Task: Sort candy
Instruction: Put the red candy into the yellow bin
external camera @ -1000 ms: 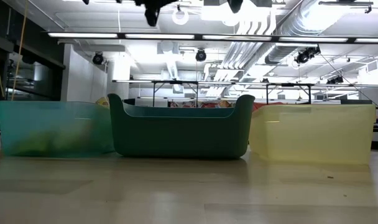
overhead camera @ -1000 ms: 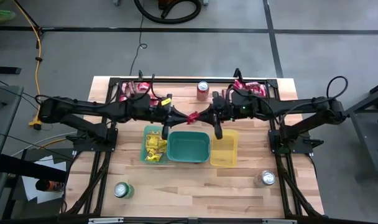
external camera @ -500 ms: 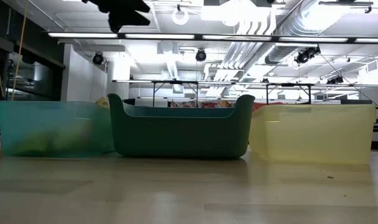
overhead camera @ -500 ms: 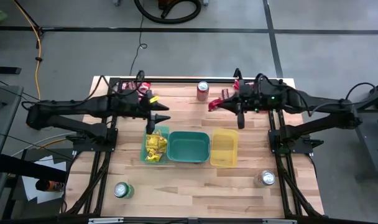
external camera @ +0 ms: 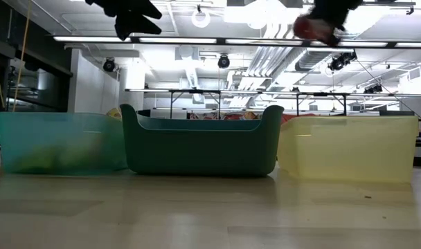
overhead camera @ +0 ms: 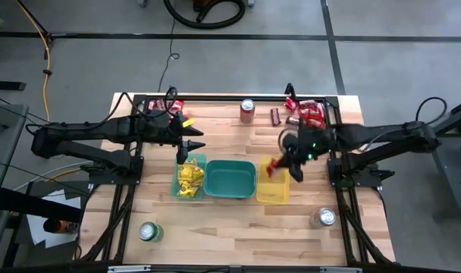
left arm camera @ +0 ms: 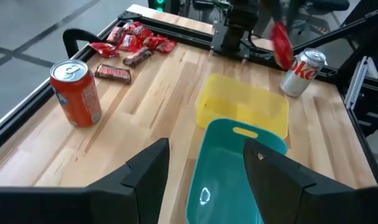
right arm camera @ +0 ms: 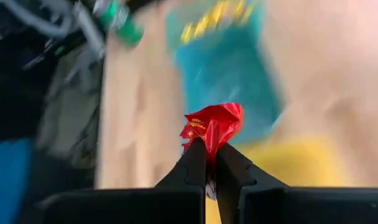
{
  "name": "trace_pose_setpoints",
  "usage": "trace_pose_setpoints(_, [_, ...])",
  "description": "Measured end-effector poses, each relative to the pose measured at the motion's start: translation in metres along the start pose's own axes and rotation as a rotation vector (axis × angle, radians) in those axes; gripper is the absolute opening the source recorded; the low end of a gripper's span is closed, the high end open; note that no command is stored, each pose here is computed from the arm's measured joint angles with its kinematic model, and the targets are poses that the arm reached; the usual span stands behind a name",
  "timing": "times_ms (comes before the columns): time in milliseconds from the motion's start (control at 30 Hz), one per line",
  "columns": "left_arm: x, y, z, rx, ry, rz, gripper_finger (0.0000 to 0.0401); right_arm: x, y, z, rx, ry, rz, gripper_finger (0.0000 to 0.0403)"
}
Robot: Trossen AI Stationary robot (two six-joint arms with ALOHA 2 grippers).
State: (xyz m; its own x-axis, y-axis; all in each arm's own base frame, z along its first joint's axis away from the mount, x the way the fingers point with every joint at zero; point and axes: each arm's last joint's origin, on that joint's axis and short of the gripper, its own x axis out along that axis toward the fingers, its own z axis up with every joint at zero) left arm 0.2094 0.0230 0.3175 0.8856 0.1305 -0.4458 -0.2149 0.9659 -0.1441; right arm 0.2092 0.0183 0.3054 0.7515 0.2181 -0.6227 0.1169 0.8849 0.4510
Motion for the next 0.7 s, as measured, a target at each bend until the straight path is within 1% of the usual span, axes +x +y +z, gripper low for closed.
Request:
trace_pose_setpoints(67, [0.000,0.000,-0.001,0.000,0.008,0.002,0.0193,0.012,-0.001,-0.016,0.087,0.080,0.041,0.0001])
trace_pose_setpoints(133, [0.000,0.001,-0.001,0.000,0.007,0.018,0.0194,0.021,-0.002,-0.031,0.159,0.141,0.049,0.0001])
trace_pose_setpoints(233, [0.000,0.002,-0.001,0.001,0.002,0.065,0.0194,0.031,-0.006,-0.048,0.243,0.182,0.001,0.0013])
trace_pose_setpoints(300, [0.000,0.003,-0.001,0.001,-0.002,0.082,0.0194,0.034,-0.011,-0.054,0.302,0.181,-0.049,0.0032])
trace_pose_setpoints(333, [0.000,0.003,-0.001,0.001,-0.002,0.086,0.0194,0.034,-0.012,-0.054,0.311,0.181,-0.055,0.0045])
trace_pose_setpoints(467, [0.000,0.003,-0.001,0.001,-0.003,0.087,0.0194,0.034,-0.013,-0.052,0.265,0.151,-0.081,0.0115])
trace_pose_setpoints(567, [0.000,0.003,-0.001,0.000,-0.003,0.087,0.0194,0.031,-0.010,-0.047,0.189,0.133,-0.072,0.0168])
trace_pose_setpoints(633, [0.000,0.003,-0.001,0.000,-0.003,0.087,0.0194,0.027,-0.008,-0.042,0.141,0.132,-0.072,0.0196])
trace_pose_setpoints(700, [0.000,0.003,-0.001,0.000,-0.003,0.087,0.0194,0.018,-0.004,-0.032,0.090,0.120,-0.087,0.0216])
